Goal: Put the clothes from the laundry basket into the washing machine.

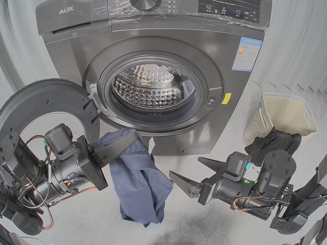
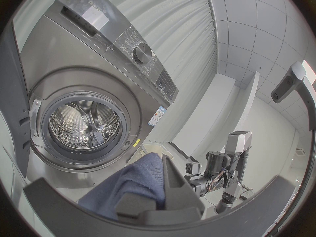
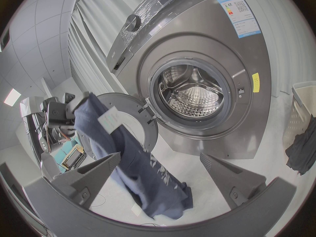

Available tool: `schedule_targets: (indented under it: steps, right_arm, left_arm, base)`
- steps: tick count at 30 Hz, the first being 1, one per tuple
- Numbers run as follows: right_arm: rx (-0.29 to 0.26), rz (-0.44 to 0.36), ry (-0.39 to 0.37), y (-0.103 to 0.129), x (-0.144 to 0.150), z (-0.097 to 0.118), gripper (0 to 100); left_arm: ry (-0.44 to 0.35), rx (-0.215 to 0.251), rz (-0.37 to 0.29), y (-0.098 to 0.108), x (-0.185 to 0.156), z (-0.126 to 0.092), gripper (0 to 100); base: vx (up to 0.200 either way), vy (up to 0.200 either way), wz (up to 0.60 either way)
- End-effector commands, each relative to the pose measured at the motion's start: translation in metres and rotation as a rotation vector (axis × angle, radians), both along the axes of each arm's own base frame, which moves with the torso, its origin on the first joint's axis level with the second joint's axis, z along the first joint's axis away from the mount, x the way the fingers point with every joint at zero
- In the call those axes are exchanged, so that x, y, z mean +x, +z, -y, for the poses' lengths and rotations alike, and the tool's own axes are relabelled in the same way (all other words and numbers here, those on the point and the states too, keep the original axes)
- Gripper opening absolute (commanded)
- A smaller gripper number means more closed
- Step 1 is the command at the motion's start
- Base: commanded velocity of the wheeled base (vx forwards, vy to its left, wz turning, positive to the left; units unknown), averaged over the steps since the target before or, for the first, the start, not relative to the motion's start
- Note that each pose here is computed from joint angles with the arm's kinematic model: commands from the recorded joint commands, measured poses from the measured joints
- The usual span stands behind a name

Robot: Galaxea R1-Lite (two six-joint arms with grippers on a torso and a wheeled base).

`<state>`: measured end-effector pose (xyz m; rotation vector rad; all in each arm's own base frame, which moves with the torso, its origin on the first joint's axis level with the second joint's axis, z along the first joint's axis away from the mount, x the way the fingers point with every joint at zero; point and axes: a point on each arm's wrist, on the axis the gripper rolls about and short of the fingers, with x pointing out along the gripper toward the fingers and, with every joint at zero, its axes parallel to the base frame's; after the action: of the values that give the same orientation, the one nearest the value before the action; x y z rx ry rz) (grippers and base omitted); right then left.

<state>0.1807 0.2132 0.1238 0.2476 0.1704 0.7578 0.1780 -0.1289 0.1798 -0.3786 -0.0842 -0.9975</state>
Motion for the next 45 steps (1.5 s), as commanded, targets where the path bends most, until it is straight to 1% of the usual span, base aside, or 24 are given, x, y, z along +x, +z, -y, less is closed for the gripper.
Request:
schedule_targets:
  steps: [1, 9, 17, 19, 22, 24, 27, 31, 36, 37, 39, 40, 41, 45]
  right_arm:
    - [-0.021, -0.017, 0.002, -0.007, 0.002, -0.003, 100]
    - [-0.024, -0.018, -0.001, -0.008, 0.003, -0.002, 100]
    - [-0.052, -0.022, 0.025, -0.014, 0.001, -0.001, 100]
    - [-0.071, -0.031, 0.044, -0.018, -0.001, 0.001, 100]
    - [-0.12, -0.053, 0.081, -0.028, -0.008, 0.008, 100]
    - [-0.134, -0.06, 0.1, -0.031, -0.011, 0.009, 100]
    - [-0.136, -0.062, 0.109, -0.031, -0.013, 0.009, 100]
    - [-0.146, -0.068, 0.136, -0.037, -0.012, 0.001, 100]
    - [-0.15, -0.039, 0.154, -0.045, -0.007, -0.012, 100]
    - [-0.15, -0.039, 0.154, -0.045, -0.007, -0.012, 100]
    - [-0.134, -0.025, 0.176, -0.047, -0.006, -0.025, 100]
    - [-0.134, -0.025, 0.176, -0.047, -0.006, -0.025, 100]
    - [-0.129, -0.017, 0.178, -0.049, -0.003, -0.031, 100]
    - [-0.109, 0.002, 0.165, -0.05, 0.007, -0.041, 100]
  left_arm:
    - [0.007, -0.005, 0.007, 0.002, 0.001, -0.002, 0]
    - [0.007, -0.009, 0.011, 0.003, 0.0, -0.002, 0]
    - [0.01, -0.011, 0.016, 0.004, 0.002, -0.001, 0]
    - [0.013, -0.011, 0.014, 0.004, 0.003, 0.0, 0]
    - [0.028, -0.015, 0.012, 0.004, 0.005, 0.0, 0]
    - [0.028, -0.016, 0.013, 0.004, 0.005, 0.001, 0]
    - [0.028, -0.016, 0.013, 0.004, 0.005, 0.001, 0]
    - [0.028, -0.016, 0.013, 0.004, 0.004, 0.0, 0]
    - [0.026, -0.012, 0.008, 0.003, 0.004, 0.0, 0]
    - [0.026, -0.012, 0.008, 0.003, 0.004, 0.0, 0]
    - [0.028, -0.013, 0.007, 0.003, 0.004, 0.0, 0]
    - [0.028, -0.013, 0.007, 0.003, 0.004, 0.0, 0]
    - [0.029, -0.013, 0.009, 0.003, 0.004, 0.0, 0]
    - [0.028, -0.014, 0.01, 0.004, 0.004, 0.001, 0]
  base:
    - [0.0, 0.0, 0.0]
    - [0.0, 0.0, 0.0]
    - [0.0, 0.0, 0.0]
    - [0.0, 0.0, 0.0]
    - [0.0, 0.0, 0.0]
    - [0.0, 0.0, 0.0]
    - [0.0, 0.0, 0.0]
    - [0.0, 0.0, 0.0]
    - [0.0, 0.0, 0.0]
    - [0.0, 0.0, 0.0]
    - [0.0, 0.0, 0.0]
    - [0.0, 0.0, 0.0]
    - [0.0, 0.0, 0.0]
    - [0.0, 0.0, 0.0]
